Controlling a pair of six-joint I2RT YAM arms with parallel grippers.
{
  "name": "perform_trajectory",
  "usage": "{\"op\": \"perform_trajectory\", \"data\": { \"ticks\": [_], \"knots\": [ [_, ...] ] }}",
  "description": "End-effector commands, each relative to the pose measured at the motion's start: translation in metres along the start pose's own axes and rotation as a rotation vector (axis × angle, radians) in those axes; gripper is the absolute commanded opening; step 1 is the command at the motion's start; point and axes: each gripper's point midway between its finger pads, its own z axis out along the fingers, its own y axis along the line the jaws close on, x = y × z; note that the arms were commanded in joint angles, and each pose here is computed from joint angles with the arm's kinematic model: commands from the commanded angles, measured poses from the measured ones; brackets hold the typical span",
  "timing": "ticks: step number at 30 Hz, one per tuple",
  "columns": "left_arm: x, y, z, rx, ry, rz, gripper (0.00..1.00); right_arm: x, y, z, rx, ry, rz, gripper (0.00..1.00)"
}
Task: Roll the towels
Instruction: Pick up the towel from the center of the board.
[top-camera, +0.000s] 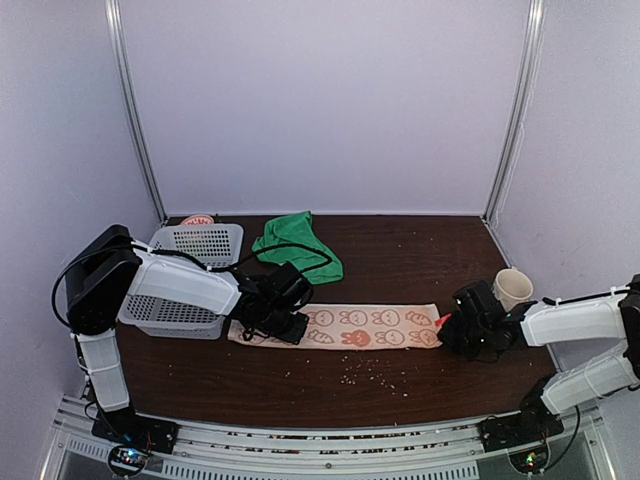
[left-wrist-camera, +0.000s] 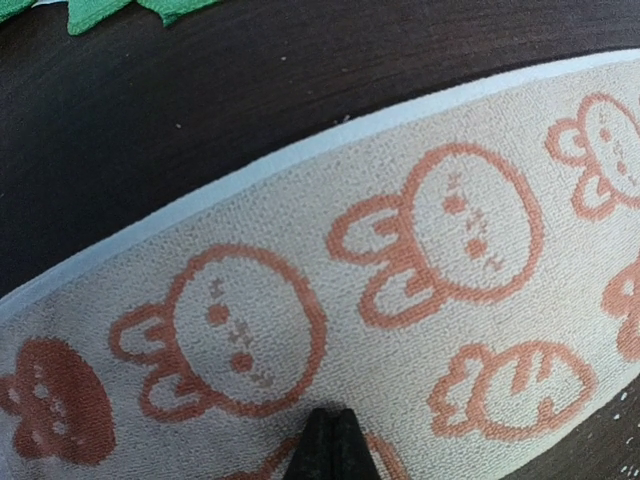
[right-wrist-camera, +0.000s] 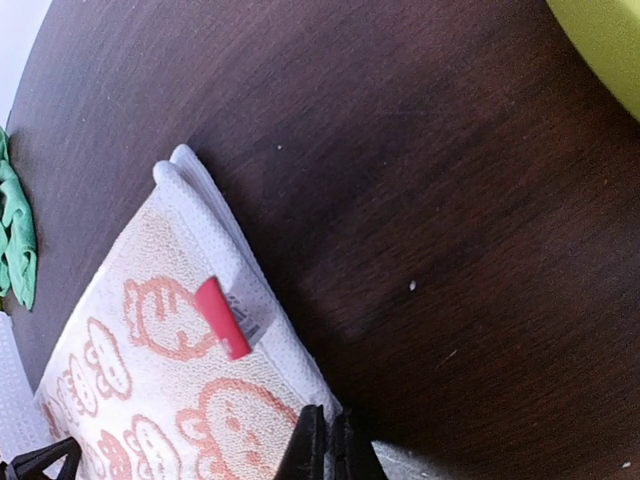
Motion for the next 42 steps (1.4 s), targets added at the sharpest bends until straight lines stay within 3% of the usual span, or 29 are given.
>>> {"op": "perform_trajectory", "data": {
  "ticks": [1,5,9,23,42],
  "knots": [
    [0.061,0.03,0.011,-0.105,0.221,0.054,0.0,-0.011,-0.011,-0.007,0.088,-0.047,-0.096,0.0],
    [0.048,0.023,0.004,-0.088,0.199,0.054,0.0,-0.024,0.0,-0.016,0.107,-0.082,-0.191,0.0],
    [0.032,0.014,-0.006,-0.059,0.168,0.048,0.06,-0.036,0.008,-0.027,0.118,-0.119,-0.259,0.0],
    [-0.013,-0.014,-0.024,0.026,0.098,0.034,0.13,-0.051,0.017,-0.047,0.128,-0.17,-0.393,0.0],
    [-0.001,0.03,-0.029,-0.158,0.094,0.021,0.13,-0.072,0.045,-0.079,0.088,-0.246,-0.539,0.0]
  ]
}}
